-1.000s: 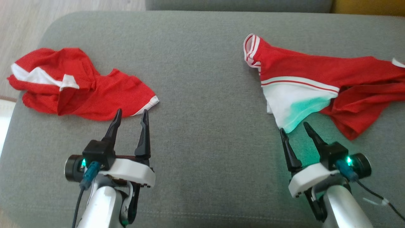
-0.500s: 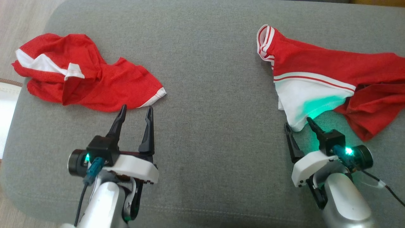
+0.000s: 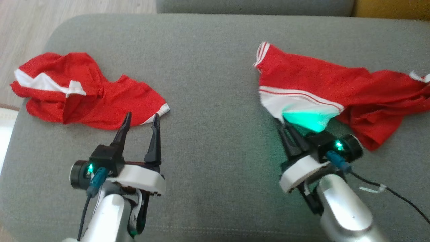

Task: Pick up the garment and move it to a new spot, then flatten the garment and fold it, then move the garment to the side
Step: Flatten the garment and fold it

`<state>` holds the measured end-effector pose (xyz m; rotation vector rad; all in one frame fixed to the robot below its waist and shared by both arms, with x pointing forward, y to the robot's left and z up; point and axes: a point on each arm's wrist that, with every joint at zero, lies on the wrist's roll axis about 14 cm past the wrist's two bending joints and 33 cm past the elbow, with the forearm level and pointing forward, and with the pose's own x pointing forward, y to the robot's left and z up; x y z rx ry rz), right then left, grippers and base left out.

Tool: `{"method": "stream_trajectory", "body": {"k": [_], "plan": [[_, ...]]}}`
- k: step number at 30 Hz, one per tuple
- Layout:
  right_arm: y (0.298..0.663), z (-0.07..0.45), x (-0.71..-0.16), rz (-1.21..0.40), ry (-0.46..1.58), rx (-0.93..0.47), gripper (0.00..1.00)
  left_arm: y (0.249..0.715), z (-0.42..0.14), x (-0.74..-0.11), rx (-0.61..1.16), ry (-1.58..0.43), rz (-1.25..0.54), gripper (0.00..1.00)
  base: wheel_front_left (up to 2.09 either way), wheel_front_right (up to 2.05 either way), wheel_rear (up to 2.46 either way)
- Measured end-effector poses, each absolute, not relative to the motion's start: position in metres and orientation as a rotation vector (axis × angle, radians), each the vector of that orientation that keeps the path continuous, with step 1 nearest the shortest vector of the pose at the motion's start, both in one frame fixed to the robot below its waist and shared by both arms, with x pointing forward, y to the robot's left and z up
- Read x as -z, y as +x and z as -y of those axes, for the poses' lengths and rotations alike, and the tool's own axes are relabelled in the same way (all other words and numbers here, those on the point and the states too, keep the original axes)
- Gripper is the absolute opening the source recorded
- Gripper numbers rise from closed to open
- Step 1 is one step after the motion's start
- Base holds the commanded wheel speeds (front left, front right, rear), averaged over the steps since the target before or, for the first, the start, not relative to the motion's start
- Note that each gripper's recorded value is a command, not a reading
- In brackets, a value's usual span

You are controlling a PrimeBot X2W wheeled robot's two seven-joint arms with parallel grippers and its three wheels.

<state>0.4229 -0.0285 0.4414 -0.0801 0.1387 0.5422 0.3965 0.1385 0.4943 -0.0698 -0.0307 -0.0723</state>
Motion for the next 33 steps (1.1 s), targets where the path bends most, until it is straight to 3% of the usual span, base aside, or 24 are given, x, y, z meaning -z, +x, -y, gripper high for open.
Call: {"method": "stream_trajectory", "body": {"k": [14, 20, 25, 33], "plan": [[0.369, -0.044, -0.570, 0.275, -0.026, -0.779, 0.00, 0.377, -0.139, -0.500, 0.062, -0.078, 0.047, 1.00, 0.00, 0.00, 0.00], [0.351, -0.050, -0.621, 0.448, 0.008, -0.838, 0.00, 0.377, -0.144, -0.502, 0.047, -0.079, 0.052, 1.00, 0.00, 0.00, 0.00], [0.392, -0.016, -0.636, 0.481, -0.088, -0.746, 0.00, 0.380, -0.143, -0.493, 0.051, -0.080, 0.027, 1.00, 0.00, 0.00, 0.00], [0.513, 0.037, -0.679, 0.504, -0.306, -0.602, 0.00, 0.399, -0.138, -0.484, 0.067, -0.091, 0.001, 1.00, 0.00, 0.00, 0.00]]}}
